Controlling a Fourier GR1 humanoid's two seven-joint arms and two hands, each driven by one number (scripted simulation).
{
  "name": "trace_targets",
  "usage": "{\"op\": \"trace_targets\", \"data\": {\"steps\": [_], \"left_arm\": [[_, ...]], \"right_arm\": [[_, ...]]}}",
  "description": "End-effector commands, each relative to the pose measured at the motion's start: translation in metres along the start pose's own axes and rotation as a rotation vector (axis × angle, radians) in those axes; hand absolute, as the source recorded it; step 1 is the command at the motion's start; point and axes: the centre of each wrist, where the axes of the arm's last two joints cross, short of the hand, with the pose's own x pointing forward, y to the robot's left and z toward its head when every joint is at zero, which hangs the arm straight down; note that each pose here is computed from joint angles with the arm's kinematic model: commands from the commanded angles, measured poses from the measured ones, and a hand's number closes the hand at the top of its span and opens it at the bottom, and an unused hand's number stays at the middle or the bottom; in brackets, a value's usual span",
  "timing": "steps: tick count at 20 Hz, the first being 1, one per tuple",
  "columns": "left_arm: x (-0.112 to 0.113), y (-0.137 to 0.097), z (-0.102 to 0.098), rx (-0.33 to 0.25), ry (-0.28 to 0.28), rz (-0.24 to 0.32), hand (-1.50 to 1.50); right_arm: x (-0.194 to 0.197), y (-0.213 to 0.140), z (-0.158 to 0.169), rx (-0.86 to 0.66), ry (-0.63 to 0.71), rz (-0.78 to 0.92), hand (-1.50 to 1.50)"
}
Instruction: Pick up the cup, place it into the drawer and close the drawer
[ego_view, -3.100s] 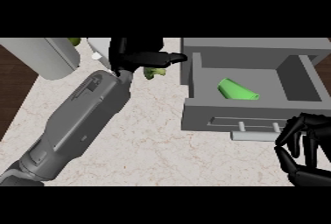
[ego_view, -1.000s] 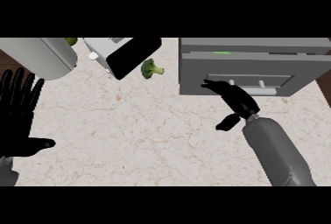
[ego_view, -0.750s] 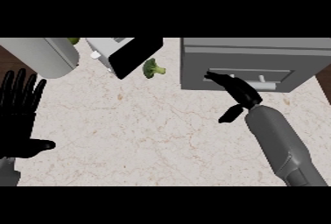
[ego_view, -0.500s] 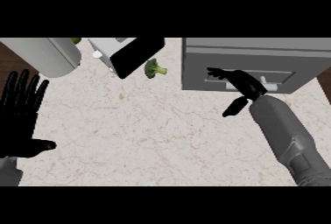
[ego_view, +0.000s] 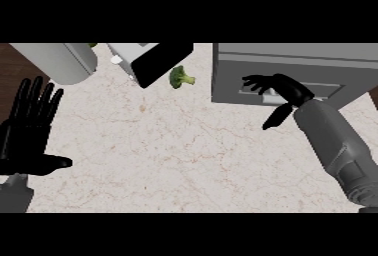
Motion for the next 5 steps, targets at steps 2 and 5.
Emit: {"op": "trace_targets", "data": {"steps": [2, 5], "left_arm": [[0.0, -0.003, -0.008, -0.008, -0.015, -0.003, -1.5], [0.0, -0.004, -0.007, 0.003, -0.014, -0.012, -1.5]], "right_arm": [[-0.001, -0.033, 0.002, -0.065, 0.138, 0.046, -1.5], [0.0, -0.037, 0.002, -0.09, 0.129, 0.034, -1.5]]}}
